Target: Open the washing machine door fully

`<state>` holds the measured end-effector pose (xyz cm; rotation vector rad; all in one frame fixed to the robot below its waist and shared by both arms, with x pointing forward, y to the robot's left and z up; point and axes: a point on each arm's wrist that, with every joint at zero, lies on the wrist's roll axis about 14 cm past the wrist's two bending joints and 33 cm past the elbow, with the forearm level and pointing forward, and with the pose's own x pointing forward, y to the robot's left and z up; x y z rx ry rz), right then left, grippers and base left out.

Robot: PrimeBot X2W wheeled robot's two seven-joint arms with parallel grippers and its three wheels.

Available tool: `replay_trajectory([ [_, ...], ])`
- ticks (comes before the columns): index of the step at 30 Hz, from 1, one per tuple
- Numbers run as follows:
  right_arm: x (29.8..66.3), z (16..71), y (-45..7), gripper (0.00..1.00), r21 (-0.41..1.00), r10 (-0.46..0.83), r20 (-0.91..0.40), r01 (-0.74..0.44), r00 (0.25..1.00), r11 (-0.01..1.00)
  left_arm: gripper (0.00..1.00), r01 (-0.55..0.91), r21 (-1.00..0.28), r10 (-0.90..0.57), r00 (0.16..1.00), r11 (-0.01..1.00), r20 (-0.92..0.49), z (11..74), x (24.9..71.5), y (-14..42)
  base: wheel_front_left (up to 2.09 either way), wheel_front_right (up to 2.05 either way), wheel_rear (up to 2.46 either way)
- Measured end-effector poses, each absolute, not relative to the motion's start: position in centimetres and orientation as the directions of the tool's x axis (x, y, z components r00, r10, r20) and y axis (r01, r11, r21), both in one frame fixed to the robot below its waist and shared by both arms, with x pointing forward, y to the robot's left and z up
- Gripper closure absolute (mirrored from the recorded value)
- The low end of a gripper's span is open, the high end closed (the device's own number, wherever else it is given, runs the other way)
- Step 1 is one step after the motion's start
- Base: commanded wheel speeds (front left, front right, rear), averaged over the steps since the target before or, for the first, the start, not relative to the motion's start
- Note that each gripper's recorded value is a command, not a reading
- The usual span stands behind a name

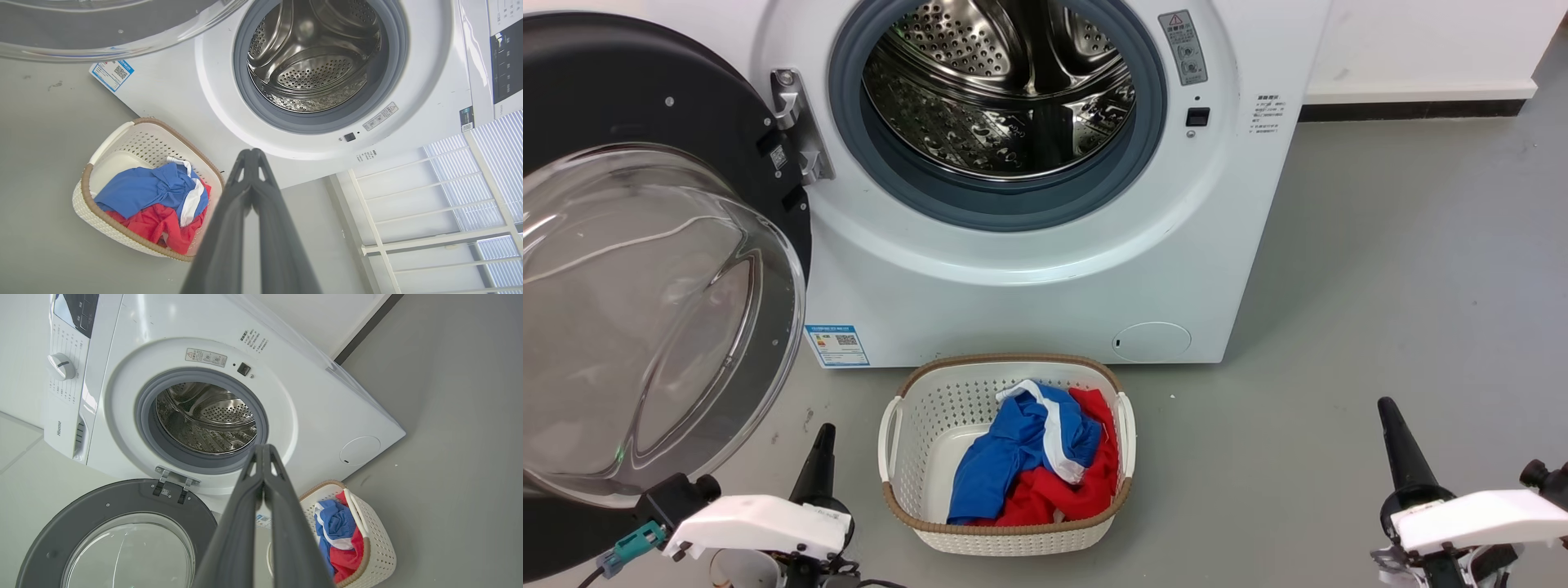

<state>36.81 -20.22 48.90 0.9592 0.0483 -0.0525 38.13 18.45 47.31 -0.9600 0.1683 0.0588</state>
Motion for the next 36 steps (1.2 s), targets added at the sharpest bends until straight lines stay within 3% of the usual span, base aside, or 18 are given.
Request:
replay_trajectory([
  [36,38.0,49.7,-20.2,1.0,0.967,-0.011,-0.042,0.043,0.999,0.252,1.0,-0.088,-0.966,-0.026,0.995,0.242,-0.097,48.8,38.6,19.1,0.0,0.0,0.0],
])
